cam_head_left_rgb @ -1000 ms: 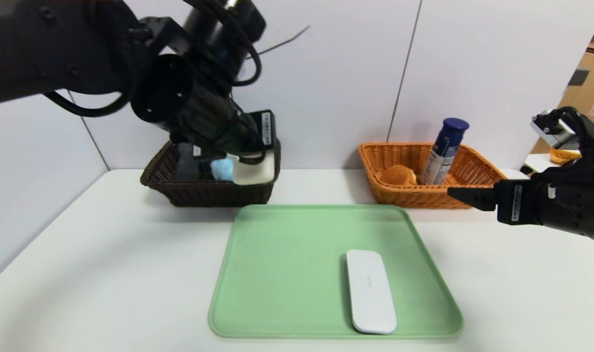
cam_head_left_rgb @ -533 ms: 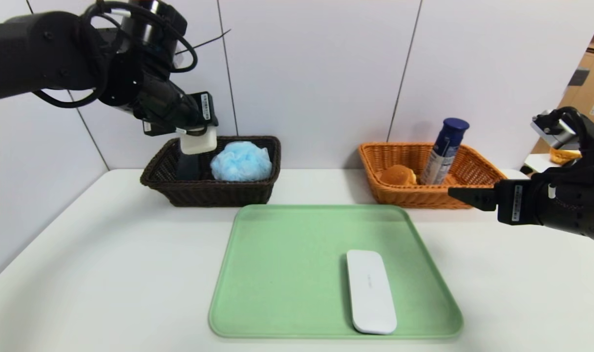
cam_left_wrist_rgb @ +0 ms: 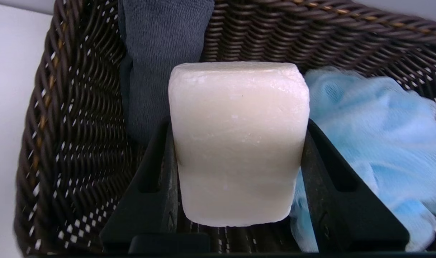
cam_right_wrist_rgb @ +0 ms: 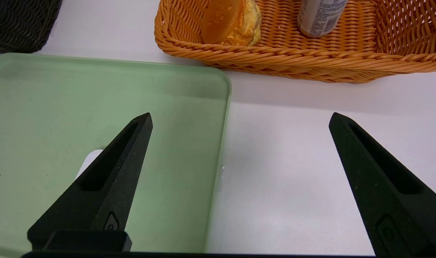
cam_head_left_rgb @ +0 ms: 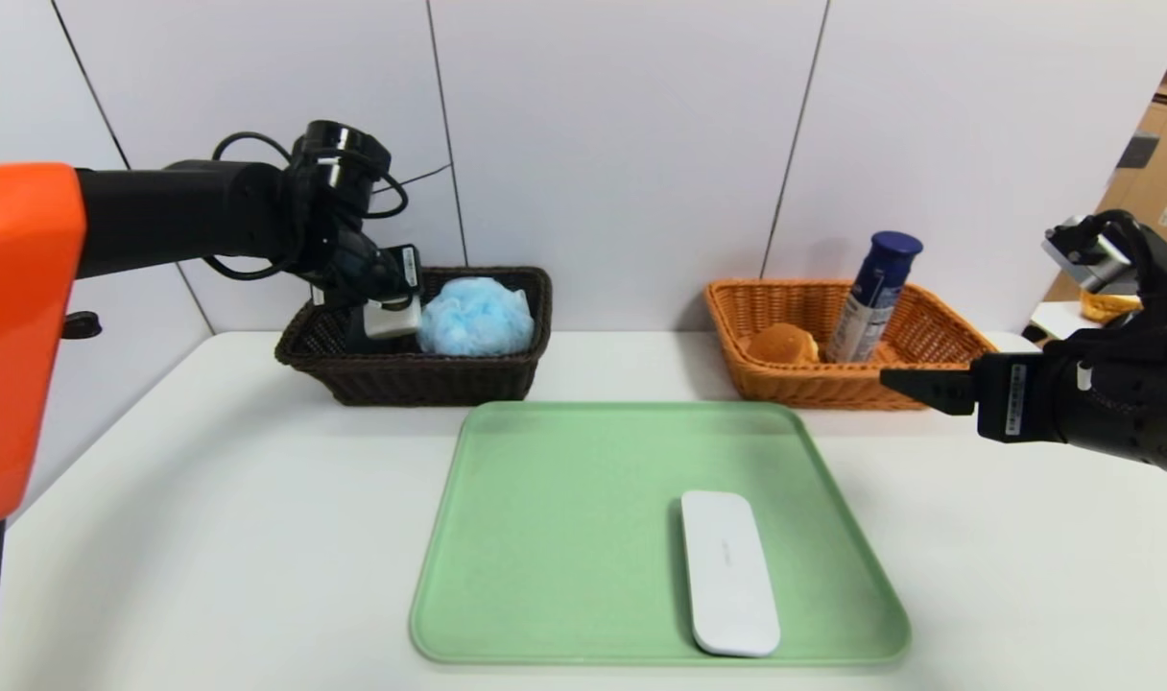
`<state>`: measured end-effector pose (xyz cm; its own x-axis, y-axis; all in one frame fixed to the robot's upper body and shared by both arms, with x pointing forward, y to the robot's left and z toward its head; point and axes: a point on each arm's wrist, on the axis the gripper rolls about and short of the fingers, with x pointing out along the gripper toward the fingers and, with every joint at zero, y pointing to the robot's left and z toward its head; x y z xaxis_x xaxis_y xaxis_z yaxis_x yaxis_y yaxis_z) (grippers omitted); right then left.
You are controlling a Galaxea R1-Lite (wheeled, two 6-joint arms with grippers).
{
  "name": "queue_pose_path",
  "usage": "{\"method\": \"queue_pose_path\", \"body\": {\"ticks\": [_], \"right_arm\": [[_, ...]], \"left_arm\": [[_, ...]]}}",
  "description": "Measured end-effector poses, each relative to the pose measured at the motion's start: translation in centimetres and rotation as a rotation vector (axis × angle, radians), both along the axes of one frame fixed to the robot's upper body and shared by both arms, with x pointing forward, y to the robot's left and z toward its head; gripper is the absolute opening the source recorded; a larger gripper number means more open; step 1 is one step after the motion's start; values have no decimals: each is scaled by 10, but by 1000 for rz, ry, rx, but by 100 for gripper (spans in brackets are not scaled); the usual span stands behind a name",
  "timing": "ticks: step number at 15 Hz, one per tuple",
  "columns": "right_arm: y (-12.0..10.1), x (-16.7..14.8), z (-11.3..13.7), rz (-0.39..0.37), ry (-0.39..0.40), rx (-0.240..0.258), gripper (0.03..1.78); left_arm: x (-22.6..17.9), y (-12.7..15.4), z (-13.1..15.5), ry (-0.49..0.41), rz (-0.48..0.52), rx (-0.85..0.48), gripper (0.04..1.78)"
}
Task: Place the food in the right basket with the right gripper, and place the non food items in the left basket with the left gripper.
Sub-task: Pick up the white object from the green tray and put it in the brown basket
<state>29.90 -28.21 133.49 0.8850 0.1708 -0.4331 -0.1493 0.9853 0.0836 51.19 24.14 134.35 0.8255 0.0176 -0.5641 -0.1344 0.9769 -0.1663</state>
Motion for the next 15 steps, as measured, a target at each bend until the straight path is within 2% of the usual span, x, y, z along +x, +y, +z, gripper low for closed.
{"method": "queue_pose_path", "body": {"ticks": [5,8,12,15], "right_arm": [[0,-1,0,0,1,0,170],[-1,-2,0,0,-1,-1,170],[-1,-5,0,0,-2,-1,170],[-2,-7,-1,0,2,-2,171]], "left_arm": [[17,2,-23,19,3,17,97],[19,2,-24,14,6,12,120],[13,3,-12,-14,7,7,140],[-8,1,22,-85,-9,-9,150]]}}
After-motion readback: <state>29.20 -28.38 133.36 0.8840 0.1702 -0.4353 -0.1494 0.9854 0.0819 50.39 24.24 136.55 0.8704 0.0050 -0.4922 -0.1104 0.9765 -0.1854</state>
